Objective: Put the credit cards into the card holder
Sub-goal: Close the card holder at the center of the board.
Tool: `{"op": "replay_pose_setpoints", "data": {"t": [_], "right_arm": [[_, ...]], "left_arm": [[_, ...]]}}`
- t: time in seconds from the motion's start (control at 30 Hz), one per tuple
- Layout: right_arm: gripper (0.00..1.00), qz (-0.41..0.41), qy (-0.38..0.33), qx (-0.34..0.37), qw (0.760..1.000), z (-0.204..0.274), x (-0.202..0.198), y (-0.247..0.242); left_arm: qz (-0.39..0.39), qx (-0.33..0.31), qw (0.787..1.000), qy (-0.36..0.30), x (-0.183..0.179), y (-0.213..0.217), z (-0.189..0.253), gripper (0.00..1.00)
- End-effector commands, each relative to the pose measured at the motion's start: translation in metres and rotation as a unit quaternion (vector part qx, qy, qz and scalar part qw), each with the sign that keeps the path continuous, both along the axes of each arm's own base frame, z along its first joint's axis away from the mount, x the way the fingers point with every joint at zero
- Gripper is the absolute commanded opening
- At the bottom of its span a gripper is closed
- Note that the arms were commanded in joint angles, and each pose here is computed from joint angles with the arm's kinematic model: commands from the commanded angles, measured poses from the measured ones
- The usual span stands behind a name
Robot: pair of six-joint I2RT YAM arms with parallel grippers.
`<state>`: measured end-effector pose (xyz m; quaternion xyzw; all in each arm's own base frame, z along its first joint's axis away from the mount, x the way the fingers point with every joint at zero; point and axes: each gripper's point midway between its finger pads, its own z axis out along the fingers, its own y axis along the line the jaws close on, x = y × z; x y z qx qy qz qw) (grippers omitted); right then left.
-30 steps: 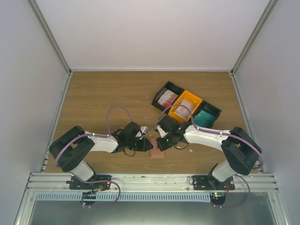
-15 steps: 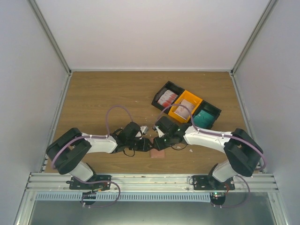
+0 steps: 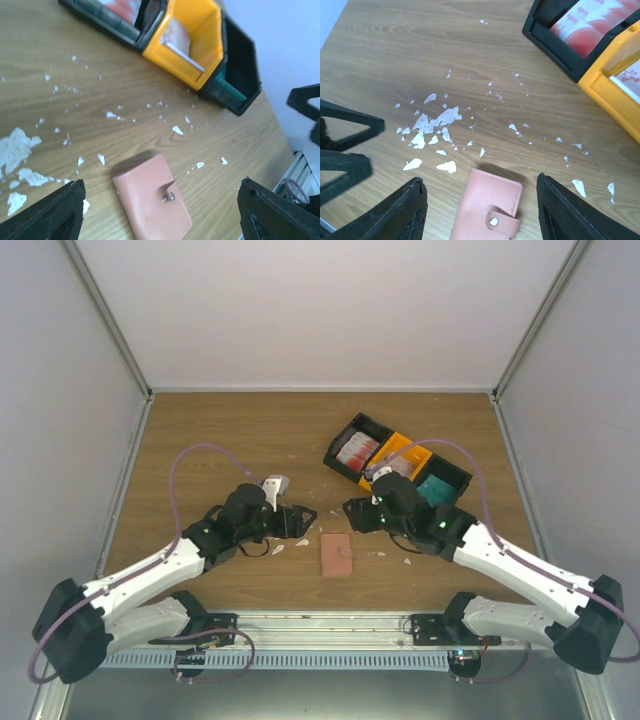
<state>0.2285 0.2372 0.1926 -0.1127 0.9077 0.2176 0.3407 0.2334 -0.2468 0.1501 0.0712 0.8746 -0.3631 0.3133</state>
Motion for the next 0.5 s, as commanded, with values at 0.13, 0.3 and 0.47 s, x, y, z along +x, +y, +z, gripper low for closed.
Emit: {"op": "replay_pose_setpoints", "data": {"t": [0.13,0.3,0.47], "right_arm": [[0.55,0.01,0.089,-0.09,0.992,-0.067,-0.016,-0.001],[0.52,0.035,0.126,-0.163,0.978,-0.101,-0.033,0.017],[0.45,0.052,0.155,-0.19,0.968,-0.124,-0.044,0.03]], "left_arm": [[-0.023,0.013,0.999,0.029,-0.007,-0.001,-0.012,0.69],[-0.044,-0.013,0.995,0.084,-0.021,-0.012,-0.043,0.54],[-0.061,-0.034,0.991,0.112,-0.028,-0.02,-0.06,0.51]]}}
